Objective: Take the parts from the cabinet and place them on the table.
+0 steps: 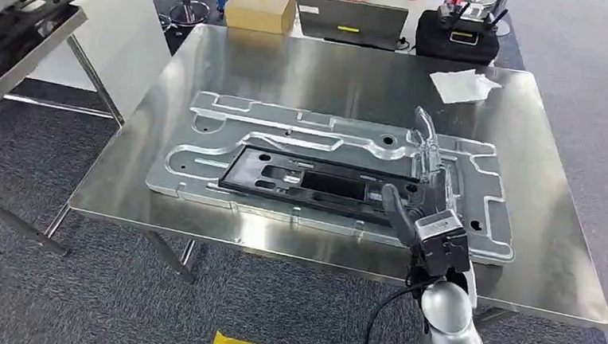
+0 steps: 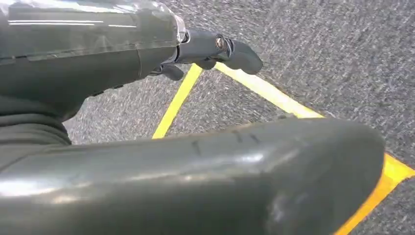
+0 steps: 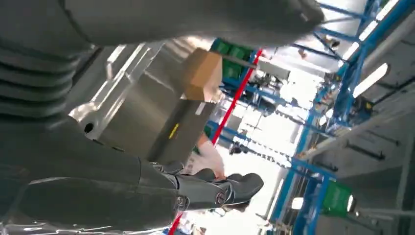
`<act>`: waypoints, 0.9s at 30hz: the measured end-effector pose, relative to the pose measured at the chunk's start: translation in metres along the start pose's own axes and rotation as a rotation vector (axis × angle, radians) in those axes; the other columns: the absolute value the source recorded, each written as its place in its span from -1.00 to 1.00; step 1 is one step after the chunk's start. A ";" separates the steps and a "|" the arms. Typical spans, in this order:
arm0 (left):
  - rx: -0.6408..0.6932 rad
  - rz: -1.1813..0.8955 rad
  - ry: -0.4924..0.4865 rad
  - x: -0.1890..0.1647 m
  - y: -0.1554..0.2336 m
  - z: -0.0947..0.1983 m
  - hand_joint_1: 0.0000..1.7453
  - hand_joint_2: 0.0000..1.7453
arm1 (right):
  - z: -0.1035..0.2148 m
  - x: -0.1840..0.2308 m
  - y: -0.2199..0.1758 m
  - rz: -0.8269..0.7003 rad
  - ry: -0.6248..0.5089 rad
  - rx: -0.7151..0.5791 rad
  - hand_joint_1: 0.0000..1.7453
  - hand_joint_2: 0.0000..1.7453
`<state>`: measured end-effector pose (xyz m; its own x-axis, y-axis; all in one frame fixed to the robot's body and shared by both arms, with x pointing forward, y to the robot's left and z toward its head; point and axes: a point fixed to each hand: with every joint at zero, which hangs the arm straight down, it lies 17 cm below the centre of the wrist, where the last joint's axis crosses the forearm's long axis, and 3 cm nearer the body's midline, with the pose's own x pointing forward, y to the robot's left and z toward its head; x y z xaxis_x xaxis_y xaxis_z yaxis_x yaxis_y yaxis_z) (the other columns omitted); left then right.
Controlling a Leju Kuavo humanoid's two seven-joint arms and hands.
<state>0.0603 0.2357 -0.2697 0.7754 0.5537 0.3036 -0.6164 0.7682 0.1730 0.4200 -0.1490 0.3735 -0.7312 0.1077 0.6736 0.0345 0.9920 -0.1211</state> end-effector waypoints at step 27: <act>-0.033 0.014 -0.010 0.002 -0.010 0.003 -1.00 -1.00 | 0.046 0.001 -0.027 0.106 0.041 -0.039 -1.00 -1.00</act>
<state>0.0677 0.2281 -0.2682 0.7653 0.5615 0.3148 -0.6221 0.7708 0.1374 0.3869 -0.1790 0.3436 -0.6937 0.2140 0.6878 0.1373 0.9766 -0.1653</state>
